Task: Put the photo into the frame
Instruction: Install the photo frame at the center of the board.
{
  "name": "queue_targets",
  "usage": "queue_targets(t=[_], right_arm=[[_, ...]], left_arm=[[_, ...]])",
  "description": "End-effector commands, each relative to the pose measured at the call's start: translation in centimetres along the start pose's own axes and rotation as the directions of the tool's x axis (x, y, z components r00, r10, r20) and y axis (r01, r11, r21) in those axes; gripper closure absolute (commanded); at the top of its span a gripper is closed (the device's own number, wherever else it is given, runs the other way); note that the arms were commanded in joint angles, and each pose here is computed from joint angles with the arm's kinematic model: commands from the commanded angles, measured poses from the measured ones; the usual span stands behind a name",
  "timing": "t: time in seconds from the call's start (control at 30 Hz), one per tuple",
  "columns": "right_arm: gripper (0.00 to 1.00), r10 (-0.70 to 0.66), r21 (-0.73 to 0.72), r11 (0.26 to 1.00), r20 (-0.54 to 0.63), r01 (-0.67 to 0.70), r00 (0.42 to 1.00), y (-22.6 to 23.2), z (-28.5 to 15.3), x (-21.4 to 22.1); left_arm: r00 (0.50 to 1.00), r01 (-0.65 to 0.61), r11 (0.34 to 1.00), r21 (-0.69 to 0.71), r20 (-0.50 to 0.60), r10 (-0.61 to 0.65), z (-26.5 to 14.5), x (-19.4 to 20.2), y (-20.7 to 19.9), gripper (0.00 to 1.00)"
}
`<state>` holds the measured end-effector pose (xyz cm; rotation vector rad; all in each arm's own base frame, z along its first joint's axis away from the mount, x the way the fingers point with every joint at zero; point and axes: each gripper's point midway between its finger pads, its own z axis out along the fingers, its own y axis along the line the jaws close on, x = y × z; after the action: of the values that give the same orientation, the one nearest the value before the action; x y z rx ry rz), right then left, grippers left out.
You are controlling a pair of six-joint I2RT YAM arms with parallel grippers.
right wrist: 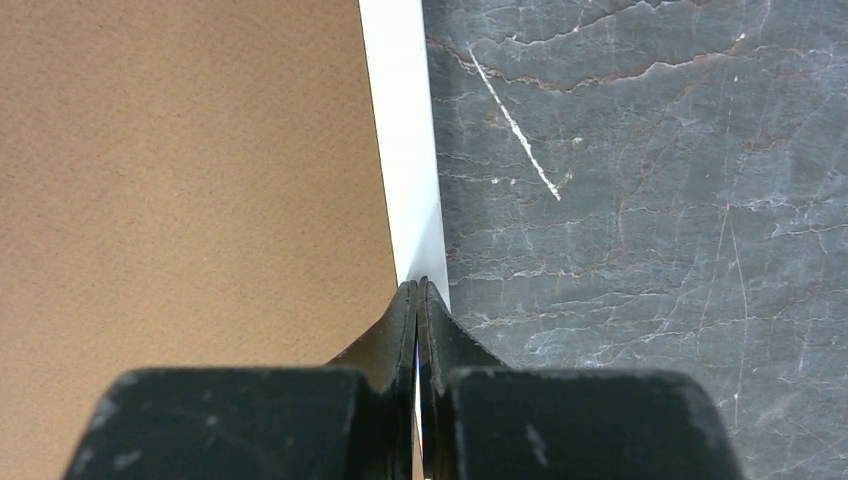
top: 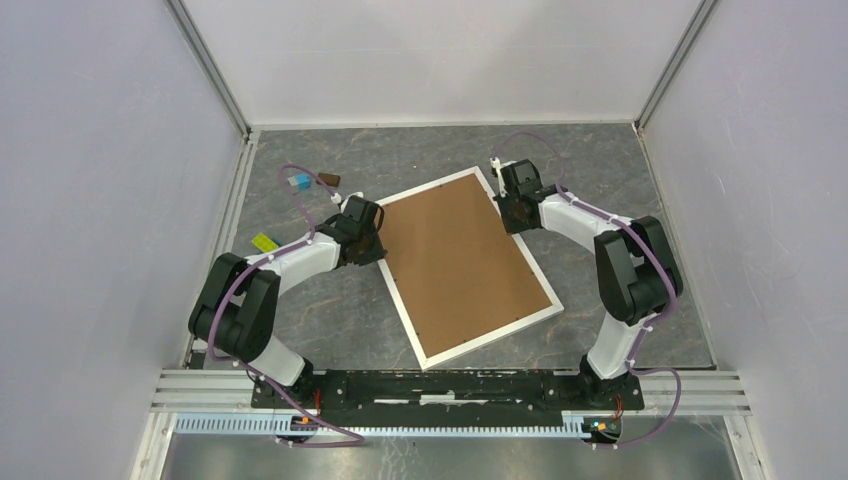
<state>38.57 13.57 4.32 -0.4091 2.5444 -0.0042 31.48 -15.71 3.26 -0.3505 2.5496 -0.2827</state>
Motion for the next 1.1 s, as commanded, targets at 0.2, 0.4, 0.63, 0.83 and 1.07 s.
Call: queue_targets(t=[0.2,0.4,0.63,0.83,1.07], right_arm=[[1.0,-0.054,-0.058,0.997,-0.05,0.051,0.997,2.9,0.3,2.6],[1.0,-0.081,-0.052,0.996,-0.089,0.076,0.993,4.0,1.1,4.8],[1.0,-0.107,-0.029,0.994,-0.118,0.104,0.987,5.4,1.4,6.8],[1.0,-0.14,0.031,0.989,-0.176,0.148,0.974,5.8,2.5,9.6],[1.0,-0.22,0.116,0.961,-0.222,0.25,0.95,6.1,3.1,11.1]], left_arm=[[0.996,-0.052,0.999,-0.012,-0.067,0.051,1.2,2.1,0.9,0.98],[0.996,-0.053,0.998,-0.014,-0.068,0.052,1.2,2.1,0.9,0.98],[0.996,-0.052,0.999,-0.014,-0.067,0.051,1.2,2.0,0.9,0.98],[0.996,-0.051,0.999,-0.014,-0.067,0.05,1.1,2.1,0.9,0.98],[0.997,-0.052,0.999,-0.014,-0.066,0.051,1.2,2.0,0.9,0.98]])
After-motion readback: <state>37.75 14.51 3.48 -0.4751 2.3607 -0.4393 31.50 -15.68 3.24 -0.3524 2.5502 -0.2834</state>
